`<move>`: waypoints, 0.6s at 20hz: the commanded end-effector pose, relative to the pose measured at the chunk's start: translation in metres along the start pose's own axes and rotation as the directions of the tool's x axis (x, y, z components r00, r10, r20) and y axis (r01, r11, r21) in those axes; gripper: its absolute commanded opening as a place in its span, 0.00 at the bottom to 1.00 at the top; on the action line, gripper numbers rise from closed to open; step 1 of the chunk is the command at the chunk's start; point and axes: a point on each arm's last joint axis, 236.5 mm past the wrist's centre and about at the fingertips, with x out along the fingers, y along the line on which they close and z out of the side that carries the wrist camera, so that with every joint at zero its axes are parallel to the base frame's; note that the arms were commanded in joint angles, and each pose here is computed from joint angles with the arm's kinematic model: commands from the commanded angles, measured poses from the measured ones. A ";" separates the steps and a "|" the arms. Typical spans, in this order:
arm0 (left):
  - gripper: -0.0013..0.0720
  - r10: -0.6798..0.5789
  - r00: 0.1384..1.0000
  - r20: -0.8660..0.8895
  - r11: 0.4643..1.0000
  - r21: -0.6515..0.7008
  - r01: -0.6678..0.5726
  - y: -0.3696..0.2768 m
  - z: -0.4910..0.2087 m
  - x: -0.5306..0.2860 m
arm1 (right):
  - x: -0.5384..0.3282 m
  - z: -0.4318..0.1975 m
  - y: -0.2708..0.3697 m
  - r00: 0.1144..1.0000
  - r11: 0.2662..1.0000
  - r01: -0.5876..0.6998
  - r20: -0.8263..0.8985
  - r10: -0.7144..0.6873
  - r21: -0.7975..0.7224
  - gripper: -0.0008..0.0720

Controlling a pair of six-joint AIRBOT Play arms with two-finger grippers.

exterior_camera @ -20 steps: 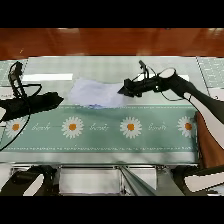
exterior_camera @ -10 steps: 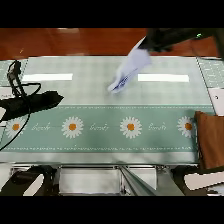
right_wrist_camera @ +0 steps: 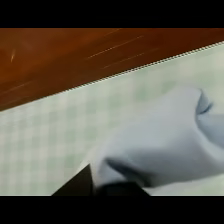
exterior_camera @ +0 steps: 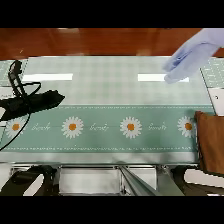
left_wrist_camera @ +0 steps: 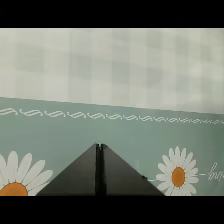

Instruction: Fold the shirts.

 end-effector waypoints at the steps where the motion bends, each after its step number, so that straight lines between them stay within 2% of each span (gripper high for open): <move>1: 0.04 -0.003 1.000 0.000 1.000 0.007 0.003 -0.001 0.000 0.000 | -0.050 -0.016 -0.058 0.993 0.986 0.114 -0.039 -0.110 0.121 0.04; 3: 0.04 -0.002 1.000 0.001 1.000 0.007 0.002 -0.001 0.000 0.000 | -0.065 -0.041 -0.093 0.977 0.958 0.206 -0.105 -0.188 0.201 0.04; 6: 0.04 -0.004 1.000 0.031 1.000 0.007 0.004 -0.001 0.007 0.000 | -0.096 -0.083 -0.148 0.900 0.858 0.429 -0.213 -0.380 0.282 0.04; 9: 0.04 -0.008 0.996 0.090 1.000 0.008 0.007 -0.002 0.021 -0.001 | -0.115 -0.115 -0.174 0.855 0.770 0.517 -0.261 -0.448 0.374 0.04; 12: 0.04 -0.009 0.993 0.115 1.000 0.015 0.008 -0.002 0.027 -0.002 | -0.156 -0.159 -0.213 0.746 0.606 0.663 -0.328 -0.579 0.440 0.04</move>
